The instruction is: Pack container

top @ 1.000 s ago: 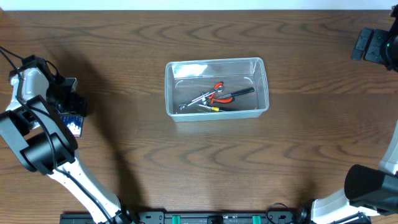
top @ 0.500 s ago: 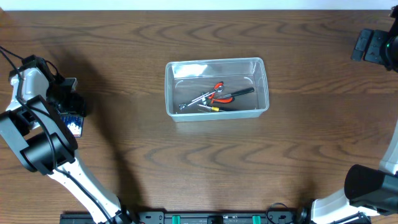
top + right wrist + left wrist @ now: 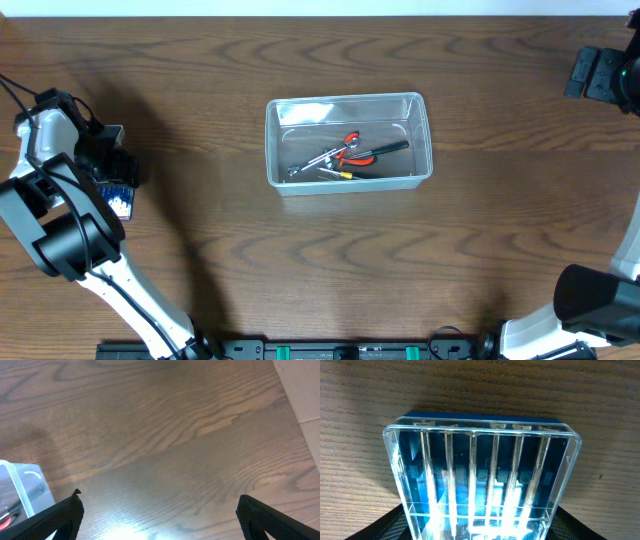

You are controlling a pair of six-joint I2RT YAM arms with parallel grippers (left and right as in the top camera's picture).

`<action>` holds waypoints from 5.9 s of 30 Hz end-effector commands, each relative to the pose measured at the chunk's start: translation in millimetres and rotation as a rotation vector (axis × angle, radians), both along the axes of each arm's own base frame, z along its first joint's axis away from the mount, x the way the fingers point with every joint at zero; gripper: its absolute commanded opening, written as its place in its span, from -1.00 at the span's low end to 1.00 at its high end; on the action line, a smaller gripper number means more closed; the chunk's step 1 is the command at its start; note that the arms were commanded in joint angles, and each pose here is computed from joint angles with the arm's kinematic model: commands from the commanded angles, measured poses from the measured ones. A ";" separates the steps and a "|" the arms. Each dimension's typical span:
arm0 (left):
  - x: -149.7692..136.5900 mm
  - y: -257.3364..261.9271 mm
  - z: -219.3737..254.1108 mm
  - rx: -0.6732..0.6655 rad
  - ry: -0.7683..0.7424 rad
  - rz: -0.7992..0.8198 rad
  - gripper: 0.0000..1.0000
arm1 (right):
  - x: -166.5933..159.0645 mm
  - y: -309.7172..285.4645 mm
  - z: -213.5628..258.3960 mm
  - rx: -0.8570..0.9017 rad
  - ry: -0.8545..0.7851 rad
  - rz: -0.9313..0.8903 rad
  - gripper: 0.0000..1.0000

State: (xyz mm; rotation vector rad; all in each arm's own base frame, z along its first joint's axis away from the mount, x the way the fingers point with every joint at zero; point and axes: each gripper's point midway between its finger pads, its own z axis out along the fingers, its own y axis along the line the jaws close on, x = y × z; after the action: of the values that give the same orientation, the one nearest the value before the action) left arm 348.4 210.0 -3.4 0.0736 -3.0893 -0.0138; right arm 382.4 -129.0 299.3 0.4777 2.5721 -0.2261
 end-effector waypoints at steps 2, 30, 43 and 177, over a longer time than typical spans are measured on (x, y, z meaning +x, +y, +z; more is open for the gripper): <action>-14.3 -0.3 -17.9 0.001 0.061 0.012 -0.89 | -3.2 -4.7 -0.2 -0.019 0.011 -0.004 0.99; 56.8 -260.8 259.6 0.034 -0.613 -0.618 -0.89 | -1.8 -0.3 -0.8 -0.005 0.010 0.026 0.98; 52.8 -453.1 168.3 -0.042 -0.534 -1.308 -0.88 | -2.8 0.8 -1.6 0.001 0.015 0.028 0.98; -119.6 -229.2 249.1 0.139 -1.148 -0.251 0.97 | -164.4 122.5 -140.2 0.008 -0.234 0.201 0.99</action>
State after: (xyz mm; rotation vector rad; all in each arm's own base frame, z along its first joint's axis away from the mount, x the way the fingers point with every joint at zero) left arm 228.8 -20.9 250.9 -0.4593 -4.2150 -0.2556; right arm 218.6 -5.8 160.7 0.2110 2.3702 -0.0775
